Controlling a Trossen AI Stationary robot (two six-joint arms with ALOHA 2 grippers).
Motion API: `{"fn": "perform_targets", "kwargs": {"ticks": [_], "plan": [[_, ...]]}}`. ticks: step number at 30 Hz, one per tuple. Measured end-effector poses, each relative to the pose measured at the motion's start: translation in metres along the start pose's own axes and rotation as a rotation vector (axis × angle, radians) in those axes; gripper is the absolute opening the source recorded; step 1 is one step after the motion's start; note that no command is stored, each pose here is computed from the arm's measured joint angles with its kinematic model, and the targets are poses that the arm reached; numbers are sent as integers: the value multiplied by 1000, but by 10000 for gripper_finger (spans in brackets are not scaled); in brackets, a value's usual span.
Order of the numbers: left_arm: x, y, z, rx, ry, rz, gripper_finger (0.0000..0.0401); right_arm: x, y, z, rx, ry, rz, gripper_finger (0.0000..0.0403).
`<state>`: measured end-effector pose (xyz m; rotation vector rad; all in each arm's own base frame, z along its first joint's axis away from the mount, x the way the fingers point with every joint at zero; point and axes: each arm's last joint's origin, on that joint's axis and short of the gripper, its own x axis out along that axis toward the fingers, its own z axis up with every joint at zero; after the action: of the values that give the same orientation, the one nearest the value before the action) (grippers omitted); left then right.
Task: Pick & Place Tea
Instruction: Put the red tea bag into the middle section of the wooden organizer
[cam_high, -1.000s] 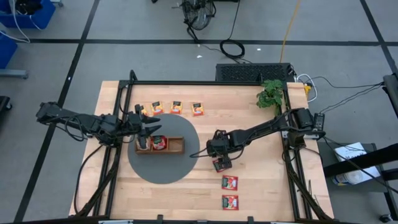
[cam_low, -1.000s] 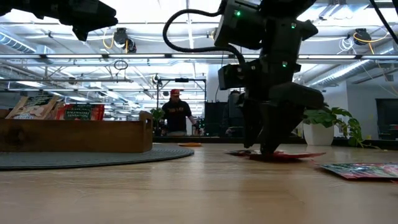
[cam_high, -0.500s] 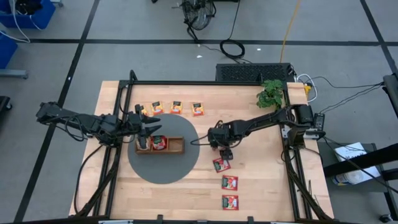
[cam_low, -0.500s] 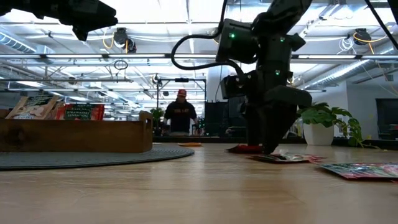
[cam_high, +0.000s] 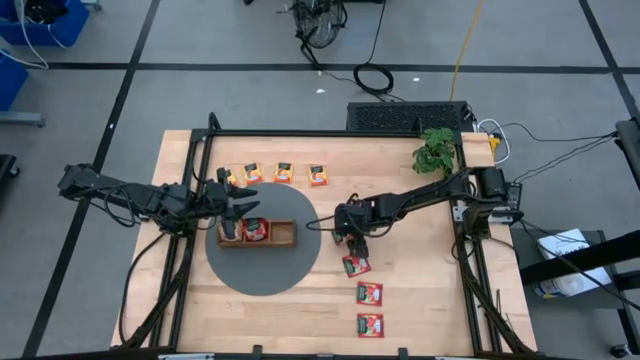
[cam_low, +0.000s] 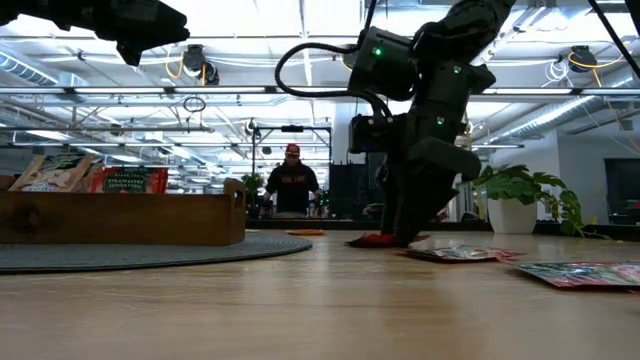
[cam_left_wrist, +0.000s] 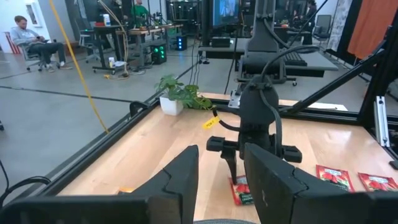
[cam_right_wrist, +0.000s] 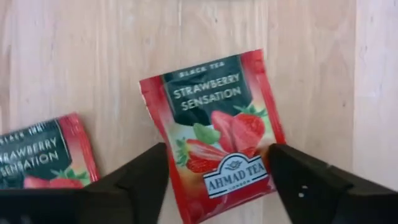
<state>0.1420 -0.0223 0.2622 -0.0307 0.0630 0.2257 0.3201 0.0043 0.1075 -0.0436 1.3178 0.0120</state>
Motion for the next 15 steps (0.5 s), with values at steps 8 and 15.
{"fn": "perform_targets", "kwargs": {"ticks": [8, 15], "plan": [[0, 0, 0, 0, 0, 0, 132, 13, 0, -16, 56, -37, -10, 73], [0, 0, 0, 0, 0, 0, 131, 15, 1, -21, 98, -52, -31, 11]]}}
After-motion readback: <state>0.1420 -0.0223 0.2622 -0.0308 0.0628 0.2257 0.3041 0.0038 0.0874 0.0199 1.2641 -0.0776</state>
